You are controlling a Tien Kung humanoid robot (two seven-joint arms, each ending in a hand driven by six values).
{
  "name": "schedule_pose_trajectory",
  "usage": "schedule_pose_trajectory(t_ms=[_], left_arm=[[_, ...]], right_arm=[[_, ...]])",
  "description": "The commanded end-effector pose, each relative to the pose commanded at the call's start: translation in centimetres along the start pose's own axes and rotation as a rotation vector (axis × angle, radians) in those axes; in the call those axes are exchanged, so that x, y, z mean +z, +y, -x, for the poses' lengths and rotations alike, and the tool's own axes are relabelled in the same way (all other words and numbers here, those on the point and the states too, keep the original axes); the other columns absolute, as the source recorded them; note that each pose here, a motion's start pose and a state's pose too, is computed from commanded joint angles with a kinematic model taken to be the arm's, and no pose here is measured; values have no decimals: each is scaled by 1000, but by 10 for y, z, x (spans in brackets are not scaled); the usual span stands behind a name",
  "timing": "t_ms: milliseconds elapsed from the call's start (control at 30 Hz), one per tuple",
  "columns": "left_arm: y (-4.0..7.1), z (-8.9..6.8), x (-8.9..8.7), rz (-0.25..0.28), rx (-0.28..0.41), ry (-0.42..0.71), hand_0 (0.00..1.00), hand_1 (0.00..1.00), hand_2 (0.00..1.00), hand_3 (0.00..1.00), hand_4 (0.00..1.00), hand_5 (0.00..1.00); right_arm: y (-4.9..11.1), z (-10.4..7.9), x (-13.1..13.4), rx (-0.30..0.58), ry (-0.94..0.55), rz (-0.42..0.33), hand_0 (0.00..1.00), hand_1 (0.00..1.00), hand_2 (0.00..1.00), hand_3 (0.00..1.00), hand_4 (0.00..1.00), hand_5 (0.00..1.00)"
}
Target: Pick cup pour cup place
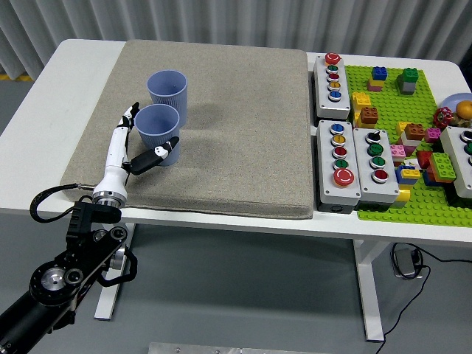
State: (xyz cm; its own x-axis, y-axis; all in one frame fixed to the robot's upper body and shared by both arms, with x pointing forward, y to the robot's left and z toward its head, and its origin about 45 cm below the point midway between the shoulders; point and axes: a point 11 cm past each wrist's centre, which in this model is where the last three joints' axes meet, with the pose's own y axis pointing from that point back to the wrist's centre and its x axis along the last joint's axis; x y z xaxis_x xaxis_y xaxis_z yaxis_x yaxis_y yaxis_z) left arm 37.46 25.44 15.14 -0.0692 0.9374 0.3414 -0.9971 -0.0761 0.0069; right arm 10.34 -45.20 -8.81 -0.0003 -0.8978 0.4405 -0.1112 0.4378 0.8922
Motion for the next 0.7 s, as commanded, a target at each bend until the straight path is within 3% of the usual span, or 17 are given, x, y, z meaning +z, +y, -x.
schedule_pose_trajectory(t_ms=[533, 567, 700], left_arm=[[0, 6, 0, -3, -14, -18, 941, 933, 998, 998, 932, 319], [0, 6, 0, -4, -14, -19, 896, 908, 998, 998, 929, 323], [1, 9, 2, 5, -14, -24, 896, 908, 998, 998, 929, 323]], right_arm=[[0, 0, 0, 1, 5, 1, 688, 653, 583, 578, 2, 171], [0, 0, 0, 1, 5, 1, 689, 653, 583, 578, 2, 170], [0, 0, -1, 2, 5, -1, 689, 653, 583, 578, 2, 170]])
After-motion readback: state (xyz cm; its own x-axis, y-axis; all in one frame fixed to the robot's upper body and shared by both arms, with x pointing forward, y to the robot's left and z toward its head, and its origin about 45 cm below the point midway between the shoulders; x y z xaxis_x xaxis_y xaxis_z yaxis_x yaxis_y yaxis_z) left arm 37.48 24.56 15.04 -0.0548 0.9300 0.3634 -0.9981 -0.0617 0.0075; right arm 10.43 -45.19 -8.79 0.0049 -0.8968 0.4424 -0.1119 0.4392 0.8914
